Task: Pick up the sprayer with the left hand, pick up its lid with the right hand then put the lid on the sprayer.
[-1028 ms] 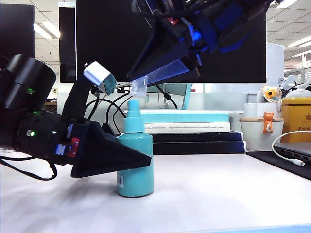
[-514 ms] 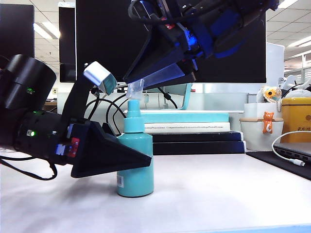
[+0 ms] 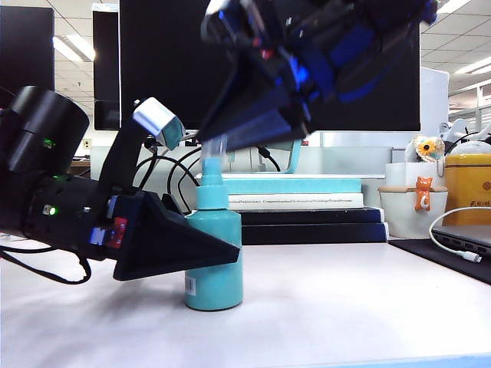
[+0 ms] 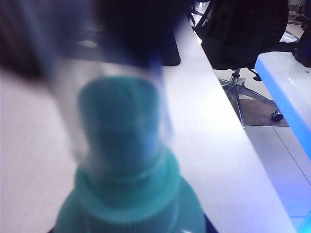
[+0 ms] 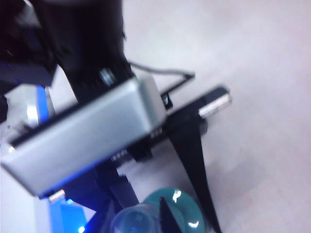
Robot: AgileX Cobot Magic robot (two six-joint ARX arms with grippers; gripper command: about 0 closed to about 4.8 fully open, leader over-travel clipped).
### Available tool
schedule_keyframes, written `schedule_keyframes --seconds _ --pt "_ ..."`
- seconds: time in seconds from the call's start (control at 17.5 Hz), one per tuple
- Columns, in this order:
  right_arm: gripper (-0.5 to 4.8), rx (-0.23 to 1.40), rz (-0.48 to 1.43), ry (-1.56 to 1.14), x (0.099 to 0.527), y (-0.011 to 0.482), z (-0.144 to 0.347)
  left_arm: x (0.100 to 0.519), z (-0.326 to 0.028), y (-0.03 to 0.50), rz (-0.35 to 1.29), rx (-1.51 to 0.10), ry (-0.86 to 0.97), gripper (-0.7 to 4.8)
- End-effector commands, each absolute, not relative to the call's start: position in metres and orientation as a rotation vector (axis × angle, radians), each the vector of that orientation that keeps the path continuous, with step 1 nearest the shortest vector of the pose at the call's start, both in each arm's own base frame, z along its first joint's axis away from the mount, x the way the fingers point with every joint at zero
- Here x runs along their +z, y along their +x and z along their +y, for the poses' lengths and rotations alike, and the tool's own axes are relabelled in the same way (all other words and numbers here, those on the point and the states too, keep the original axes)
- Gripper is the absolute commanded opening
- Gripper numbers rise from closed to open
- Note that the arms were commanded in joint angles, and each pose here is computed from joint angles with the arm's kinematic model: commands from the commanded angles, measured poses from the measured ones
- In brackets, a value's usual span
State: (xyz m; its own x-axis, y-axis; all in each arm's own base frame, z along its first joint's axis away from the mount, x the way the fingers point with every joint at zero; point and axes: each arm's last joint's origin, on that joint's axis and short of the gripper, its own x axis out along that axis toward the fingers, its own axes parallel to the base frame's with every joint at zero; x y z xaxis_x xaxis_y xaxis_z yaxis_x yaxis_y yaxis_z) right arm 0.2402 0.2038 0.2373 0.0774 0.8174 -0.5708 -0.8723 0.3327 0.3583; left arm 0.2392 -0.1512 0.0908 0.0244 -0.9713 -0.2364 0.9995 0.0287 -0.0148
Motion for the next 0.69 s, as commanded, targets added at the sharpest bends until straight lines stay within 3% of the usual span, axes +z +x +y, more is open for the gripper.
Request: schedule_keyframes --seconds 0.06,0.11,0.17,0.23,0.29,0.34,0.69 --pt "0.99 1.278 0.793 -0.107 0.234 0.241 0.205 0.088 -0.151 0.238 0.232 -1.528 0.168 2.11" --pt "1.03 1.279 0.791 -0.110 0.233 0.241 0.205 0.088 -0.151 0.238 0.233 -1.528 0.168 2.11" --pt "1.60 1.278 0.788 -0.115 0.233 0.241 0.205 0.088 -0.151 0.238 0.233 -1.528 0.168 2.11" --pt "2.64 1.266 0.785 -0.124 0.233 0.242 0.205 0.088 -0.151 0.238 0.233 -1.527 0.168 2.12" --pt "4.00 1.261 0.776 -0.135 0.233 0.242 0.205 0.088 -0.151 0.238 0.233 -1.527 0.168 2.12" --pt "4.79 1.262 0.765 -0.135 0.234 0.243 0.206 0.088 -0.151 0.238 0.234 -1.527 0.168 2.12" --pt "4.79 1.186 0.668 -0.211 0.250 0.240 0.199 0.088 -0.151 0.241 0.238 -1.459 0.198 2.13"
